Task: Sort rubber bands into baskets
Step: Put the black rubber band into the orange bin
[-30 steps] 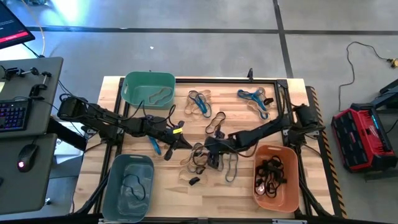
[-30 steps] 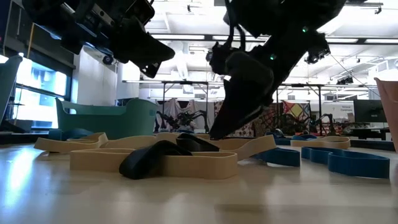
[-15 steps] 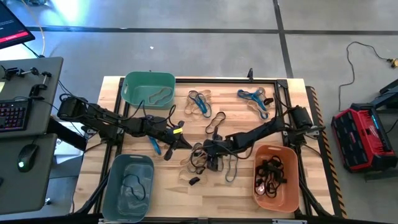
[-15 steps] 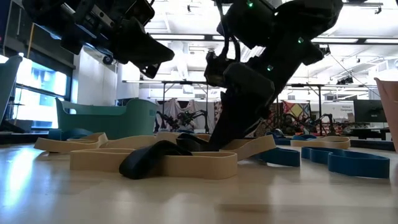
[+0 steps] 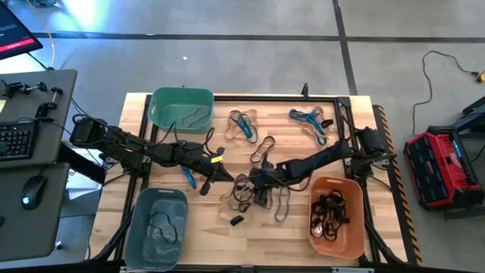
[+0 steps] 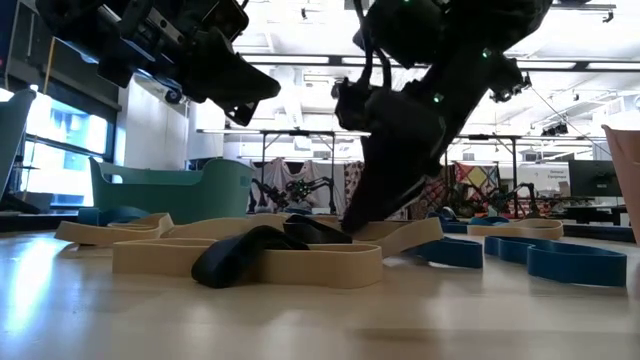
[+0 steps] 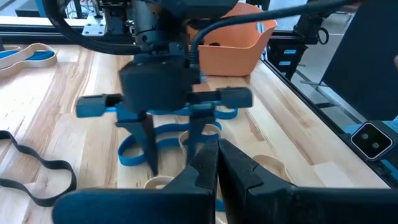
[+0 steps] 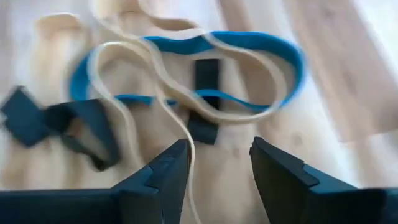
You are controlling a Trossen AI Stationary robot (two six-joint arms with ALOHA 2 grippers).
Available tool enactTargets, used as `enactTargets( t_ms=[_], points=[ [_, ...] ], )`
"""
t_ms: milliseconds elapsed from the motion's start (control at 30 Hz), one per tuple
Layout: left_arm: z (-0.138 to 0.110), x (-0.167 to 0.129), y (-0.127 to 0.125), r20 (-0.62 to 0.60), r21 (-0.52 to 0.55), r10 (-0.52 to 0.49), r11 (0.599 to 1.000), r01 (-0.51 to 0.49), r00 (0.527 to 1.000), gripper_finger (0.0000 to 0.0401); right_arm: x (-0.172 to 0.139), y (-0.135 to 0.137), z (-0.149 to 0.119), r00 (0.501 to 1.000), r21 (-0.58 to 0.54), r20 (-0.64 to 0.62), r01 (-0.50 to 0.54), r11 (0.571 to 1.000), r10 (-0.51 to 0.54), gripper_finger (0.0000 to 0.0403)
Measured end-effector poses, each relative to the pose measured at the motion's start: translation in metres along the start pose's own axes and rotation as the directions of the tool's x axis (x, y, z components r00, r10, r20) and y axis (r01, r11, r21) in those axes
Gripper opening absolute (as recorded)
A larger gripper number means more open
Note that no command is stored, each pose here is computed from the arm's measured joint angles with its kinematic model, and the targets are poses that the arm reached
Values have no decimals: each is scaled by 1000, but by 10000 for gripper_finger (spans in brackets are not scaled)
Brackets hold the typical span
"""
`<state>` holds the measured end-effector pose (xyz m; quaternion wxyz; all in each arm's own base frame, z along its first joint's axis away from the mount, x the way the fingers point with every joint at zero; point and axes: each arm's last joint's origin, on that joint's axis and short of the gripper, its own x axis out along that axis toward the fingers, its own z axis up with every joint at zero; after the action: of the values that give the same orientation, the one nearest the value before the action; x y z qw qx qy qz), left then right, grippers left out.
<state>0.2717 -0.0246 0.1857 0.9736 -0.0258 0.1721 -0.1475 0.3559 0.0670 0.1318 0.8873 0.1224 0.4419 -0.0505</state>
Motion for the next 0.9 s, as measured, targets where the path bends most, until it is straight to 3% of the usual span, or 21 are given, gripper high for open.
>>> enactTargets(
  t_ms=[233, 467, 600, 767, 900],
  points=[
    [0, 0, 0, 0, 0, 0, 1000, 0, 1000, 1, 4, -6, -3, 999, -15, -23, 39, 999, -39, 165],
    [-1, 0, 0, -7, 2, 0, 1000, 0, 1000, 1, -10, -1, 7, 999, -23, 12, -46, 999, 46, 165],
    [-1, 0, 0, -7, 14, 0, 1000, 0, 1000, 1, -10, -3, 6, 1000, -23, 17, 11, 1000, -10, 165],
    [-1, 0, 0, -9, 14, 0, 1000, 0, 1000, 1, 3, -8, -1, 999, -25, -21, 44, 999, -45, 165],
    [-1, 0, 0, -14, 12, 0, 1000, 0, 1000, 1, 13, -6, -3, 1000, -24, -11, 0, 1000, 0, 165]
  ],
)
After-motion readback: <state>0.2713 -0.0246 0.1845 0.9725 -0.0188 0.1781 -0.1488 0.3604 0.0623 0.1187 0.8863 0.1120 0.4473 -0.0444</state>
